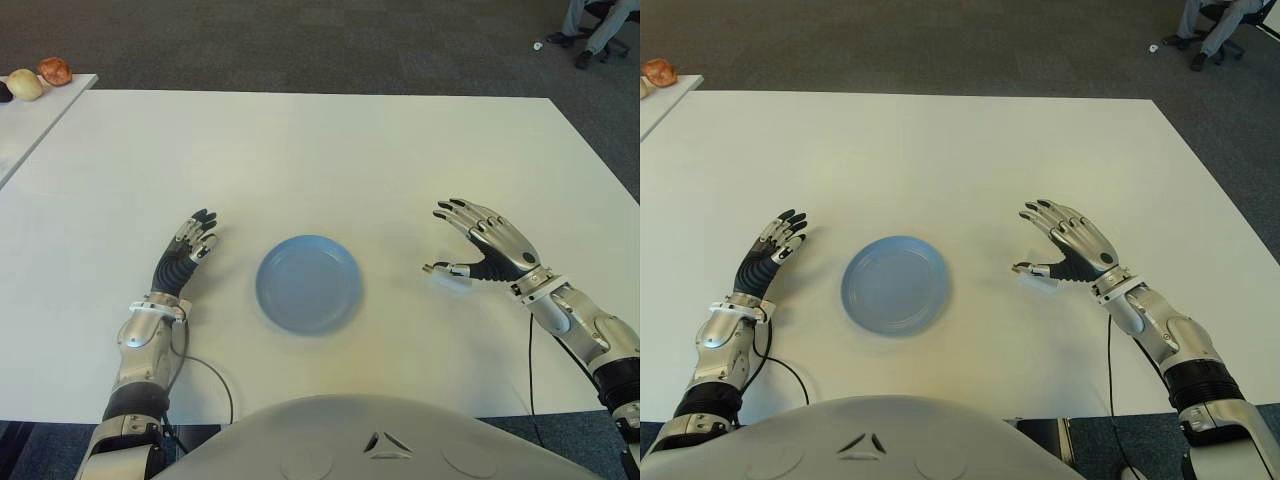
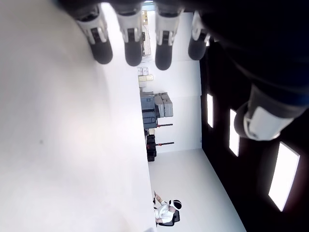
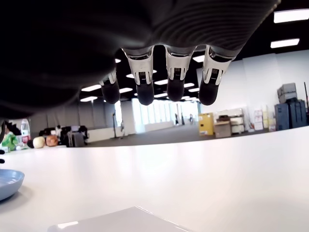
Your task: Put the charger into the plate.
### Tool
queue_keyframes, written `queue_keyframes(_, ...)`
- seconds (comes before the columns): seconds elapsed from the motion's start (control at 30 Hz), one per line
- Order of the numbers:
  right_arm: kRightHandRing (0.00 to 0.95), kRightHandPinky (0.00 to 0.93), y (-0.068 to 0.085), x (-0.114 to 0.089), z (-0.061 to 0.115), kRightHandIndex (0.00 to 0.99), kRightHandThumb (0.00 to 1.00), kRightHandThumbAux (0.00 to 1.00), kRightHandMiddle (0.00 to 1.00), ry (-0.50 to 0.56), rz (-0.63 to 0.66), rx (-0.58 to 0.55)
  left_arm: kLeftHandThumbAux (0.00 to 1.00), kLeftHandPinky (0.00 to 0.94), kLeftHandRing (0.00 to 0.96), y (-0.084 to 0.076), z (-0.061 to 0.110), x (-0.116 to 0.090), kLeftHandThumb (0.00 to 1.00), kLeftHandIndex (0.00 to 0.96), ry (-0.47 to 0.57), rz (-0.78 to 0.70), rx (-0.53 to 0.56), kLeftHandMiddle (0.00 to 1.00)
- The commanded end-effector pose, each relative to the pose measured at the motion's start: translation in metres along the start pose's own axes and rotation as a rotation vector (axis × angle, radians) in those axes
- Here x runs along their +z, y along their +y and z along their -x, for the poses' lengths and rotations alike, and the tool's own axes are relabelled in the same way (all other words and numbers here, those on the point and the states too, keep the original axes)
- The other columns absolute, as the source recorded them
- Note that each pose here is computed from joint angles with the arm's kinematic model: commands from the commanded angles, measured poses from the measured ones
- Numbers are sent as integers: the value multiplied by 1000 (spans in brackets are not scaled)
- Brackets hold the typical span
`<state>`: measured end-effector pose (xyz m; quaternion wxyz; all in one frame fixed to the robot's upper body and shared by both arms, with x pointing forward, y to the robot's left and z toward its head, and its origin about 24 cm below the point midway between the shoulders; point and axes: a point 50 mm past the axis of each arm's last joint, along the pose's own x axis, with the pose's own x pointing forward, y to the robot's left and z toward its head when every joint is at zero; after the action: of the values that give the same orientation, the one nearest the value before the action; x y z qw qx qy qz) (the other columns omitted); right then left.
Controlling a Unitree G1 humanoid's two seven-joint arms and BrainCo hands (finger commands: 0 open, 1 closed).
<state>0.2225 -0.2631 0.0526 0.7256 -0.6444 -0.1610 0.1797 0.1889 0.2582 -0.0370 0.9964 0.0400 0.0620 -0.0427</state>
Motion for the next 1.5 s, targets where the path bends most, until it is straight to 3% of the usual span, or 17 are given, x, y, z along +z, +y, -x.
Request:
queue_keyframes(0.03, 0, 0, 2, -1, 6, 0, 244, 201, 0, 32, -6, 33, 527, 103, 103, -9, 16, -27, 0, 89, 141, 51, -21, 121)
queue_keyframes(0.5, 0, 0, 5, 3, 23, 0, 234, 196, 0, 75, -37, 111, 530, 109, 103, -11, 16, -26, 0, 92, 137, 34, -18, 118)
queue_keyframes(0.8, 0, 0, 24, -4, 34, 0, 226, 187, 0, 117, -50, 172, 528, 102, 103, -9, 16, -26, 0, 90, 140, 41, -25, 120)
queue_keyframes(1.5, 0, 0, 36, -7, 37, 0, 239, 193, 0, 160, -69, 202, 524, 105, 100, -4, 18, -24, 0, 85, 144, 30, -26, 114)
